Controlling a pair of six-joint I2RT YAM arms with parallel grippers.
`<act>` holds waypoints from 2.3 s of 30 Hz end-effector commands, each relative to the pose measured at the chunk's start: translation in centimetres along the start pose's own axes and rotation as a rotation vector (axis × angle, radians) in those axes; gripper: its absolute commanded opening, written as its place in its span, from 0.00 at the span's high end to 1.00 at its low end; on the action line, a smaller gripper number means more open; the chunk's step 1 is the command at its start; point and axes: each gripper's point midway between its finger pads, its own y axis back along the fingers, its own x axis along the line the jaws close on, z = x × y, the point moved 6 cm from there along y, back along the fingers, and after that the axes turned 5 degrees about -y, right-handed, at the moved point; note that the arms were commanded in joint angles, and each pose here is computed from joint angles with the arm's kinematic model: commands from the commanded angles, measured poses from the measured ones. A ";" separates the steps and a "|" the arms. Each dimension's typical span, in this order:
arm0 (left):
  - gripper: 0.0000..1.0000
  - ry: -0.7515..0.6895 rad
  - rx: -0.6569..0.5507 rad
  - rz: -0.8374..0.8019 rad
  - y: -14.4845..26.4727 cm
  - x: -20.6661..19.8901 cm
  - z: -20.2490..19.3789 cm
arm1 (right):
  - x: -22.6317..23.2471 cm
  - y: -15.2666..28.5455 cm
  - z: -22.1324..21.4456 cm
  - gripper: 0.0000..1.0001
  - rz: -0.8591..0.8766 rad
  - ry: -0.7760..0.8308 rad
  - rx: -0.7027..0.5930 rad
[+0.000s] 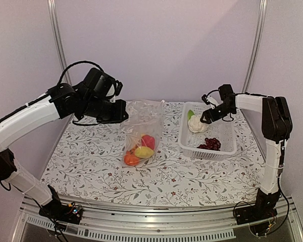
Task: Place the food in the zip-top bag and seal the zipper
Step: Pick up the fake fruit from the bin.
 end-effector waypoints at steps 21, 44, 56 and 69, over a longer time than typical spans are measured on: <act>1.00 0.001 0.000 0.001 0.0 0.3 -0.2 | 3.4 -2.1 -3.3 0.23 0.629 -0.227 0.092; 1.00 -0.005 0.012 0.005 -0.2 0.2 0.0 | 3.6 -6.4 -3.0 0.09 0.558 -0.246 0.126; 1.00 -0.011 0.022 0.003 -0.9 0.1 -0.1 | 7.0 -4.0 -3.4 0.41 0.845 -0.163 0.092; 1.00 -0.027 0.009 -0.007 -0.8 -0.1 0.3 | 9.1 8.5 1.8 0.81 0.625 0.101 -0.135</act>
